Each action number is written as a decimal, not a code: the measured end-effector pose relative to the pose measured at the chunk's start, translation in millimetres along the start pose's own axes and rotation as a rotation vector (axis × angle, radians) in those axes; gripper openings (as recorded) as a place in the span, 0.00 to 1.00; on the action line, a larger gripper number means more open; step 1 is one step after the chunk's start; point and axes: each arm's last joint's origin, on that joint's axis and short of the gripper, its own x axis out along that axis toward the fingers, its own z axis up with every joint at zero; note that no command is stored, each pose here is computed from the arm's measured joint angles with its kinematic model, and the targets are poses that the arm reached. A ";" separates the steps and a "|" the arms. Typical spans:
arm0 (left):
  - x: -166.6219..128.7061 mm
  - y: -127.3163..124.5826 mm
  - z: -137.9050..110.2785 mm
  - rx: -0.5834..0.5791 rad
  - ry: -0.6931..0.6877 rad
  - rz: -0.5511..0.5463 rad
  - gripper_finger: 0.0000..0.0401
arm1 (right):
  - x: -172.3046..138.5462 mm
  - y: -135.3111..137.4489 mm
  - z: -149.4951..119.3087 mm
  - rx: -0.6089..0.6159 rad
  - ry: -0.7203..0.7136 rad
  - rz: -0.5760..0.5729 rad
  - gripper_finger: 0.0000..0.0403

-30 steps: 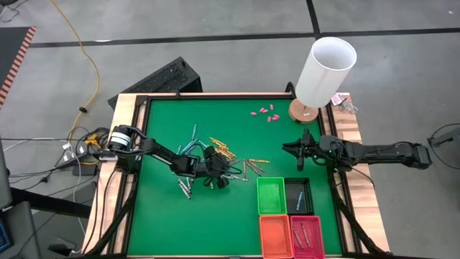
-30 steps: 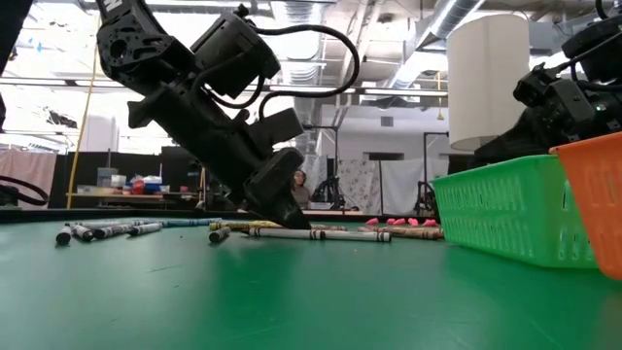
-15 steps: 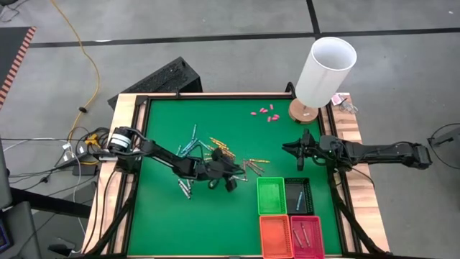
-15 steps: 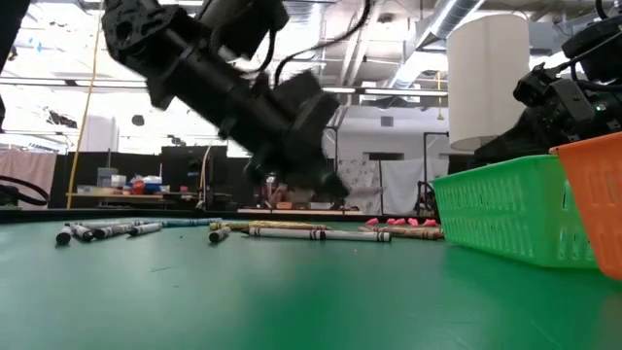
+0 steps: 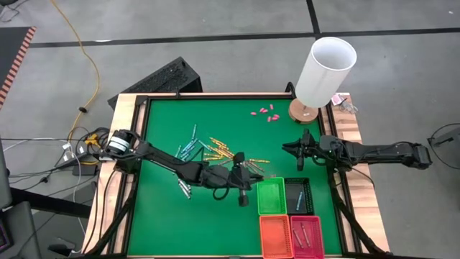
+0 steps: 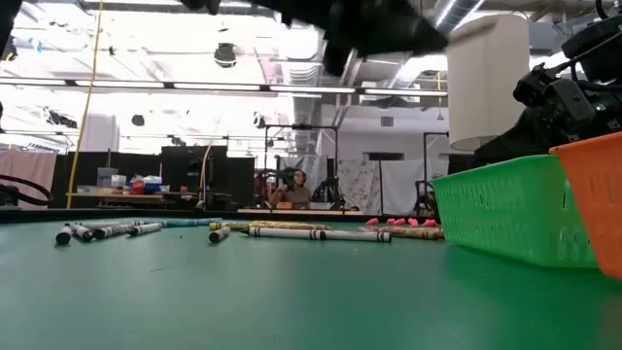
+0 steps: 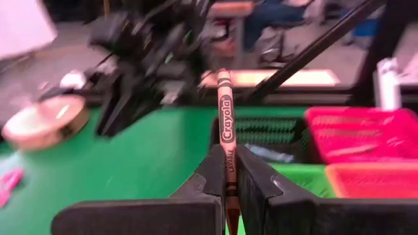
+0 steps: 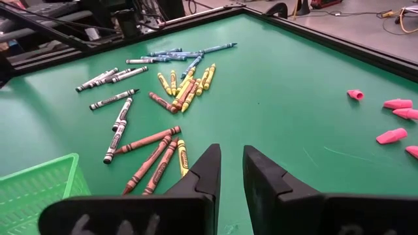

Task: Sort crayons
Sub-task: Put the brown crayon into the red bin

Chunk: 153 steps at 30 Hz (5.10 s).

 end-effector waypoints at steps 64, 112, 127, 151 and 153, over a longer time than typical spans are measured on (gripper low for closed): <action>157.6 -83.7 -27.7 0.390 -0.099 -0.651 0.00 | 1.0 -0.8 -0.6 -0.003 0.004 -0.028 0.17; 156.6 -84.6 -22.0 0.357 -0.100 -0.611 0.36 | 1.0 -0.8 -0.6 -0.004 0.004 -0.028 0.17; 60.3 -7.4 81.8 0.341 0.647 -0.384 0.34 | 1.8 -0.8 -1.6 -0.015 0.018 -0.026 0.17; -69.1 54.4 -15.6 0.075 0.364 0.110 0.34 | 5.8 -1.3 -7.1 -0.044 0.083 -0.040 0.17; -71.9 58.3 -37.7 0.048 0.347 0.135 0.34 | 6.0 -1.3 -7.5 -0.045 0.087 -0.041 0.17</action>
